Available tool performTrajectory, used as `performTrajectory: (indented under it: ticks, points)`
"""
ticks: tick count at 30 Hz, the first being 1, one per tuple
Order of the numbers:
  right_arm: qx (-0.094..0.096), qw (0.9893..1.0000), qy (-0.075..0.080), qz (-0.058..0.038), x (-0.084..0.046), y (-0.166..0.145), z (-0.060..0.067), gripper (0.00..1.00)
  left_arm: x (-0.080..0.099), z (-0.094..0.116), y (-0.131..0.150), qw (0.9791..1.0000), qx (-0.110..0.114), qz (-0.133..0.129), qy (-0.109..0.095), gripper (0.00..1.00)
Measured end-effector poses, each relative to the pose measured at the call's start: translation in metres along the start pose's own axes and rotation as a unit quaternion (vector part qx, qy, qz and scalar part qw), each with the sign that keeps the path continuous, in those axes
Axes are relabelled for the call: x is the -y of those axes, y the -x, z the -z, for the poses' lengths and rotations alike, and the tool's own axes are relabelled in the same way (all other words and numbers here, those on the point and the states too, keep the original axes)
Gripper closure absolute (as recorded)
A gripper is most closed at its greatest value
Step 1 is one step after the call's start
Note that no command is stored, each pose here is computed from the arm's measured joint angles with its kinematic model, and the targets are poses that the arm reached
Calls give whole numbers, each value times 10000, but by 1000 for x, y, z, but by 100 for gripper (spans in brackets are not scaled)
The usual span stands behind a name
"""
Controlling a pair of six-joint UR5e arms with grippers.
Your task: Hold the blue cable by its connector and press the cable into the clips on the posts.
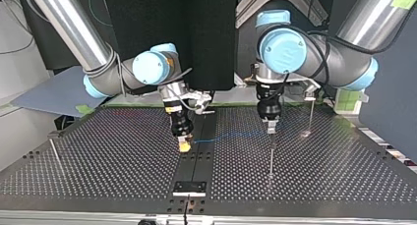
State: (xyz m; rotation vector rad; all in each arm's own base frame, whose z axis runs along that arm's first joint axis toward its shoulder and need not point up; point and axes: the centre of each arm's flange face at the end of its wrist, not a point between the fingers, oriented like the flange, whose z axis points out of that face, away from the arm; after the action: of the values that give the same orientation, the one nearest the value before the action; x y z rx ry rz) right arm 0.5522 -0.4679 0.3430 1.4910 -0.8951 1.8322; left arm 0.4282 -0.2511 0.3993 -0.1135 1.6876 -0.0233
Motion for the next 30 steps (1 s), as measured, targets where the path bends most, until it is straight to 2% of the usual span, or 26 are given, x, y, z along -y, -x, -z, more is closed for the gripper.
performTrajectory:
  ticks: [6,12,16,23,30]
  points:
    - [0,10000,-1,7,0,1,0,100,6,-1,-6,10000,-19,18,-59,0]
    - [8,10000,-6,14,1,2,0,100,13,-10,-27,9998,-198,-68,-75,0]
    - [20,10000,-16,14,2,3,0,100,16,-16,-35,9998,-174,-90,-37,0]
    - [33,10000,-17,18,2,5,0,100,15,-15,-37,9995,-191,-232,77,0]
    - [50,10000,-5,22,2,9,0,100,20,-8,-39,9989,-269,-378,34,0]
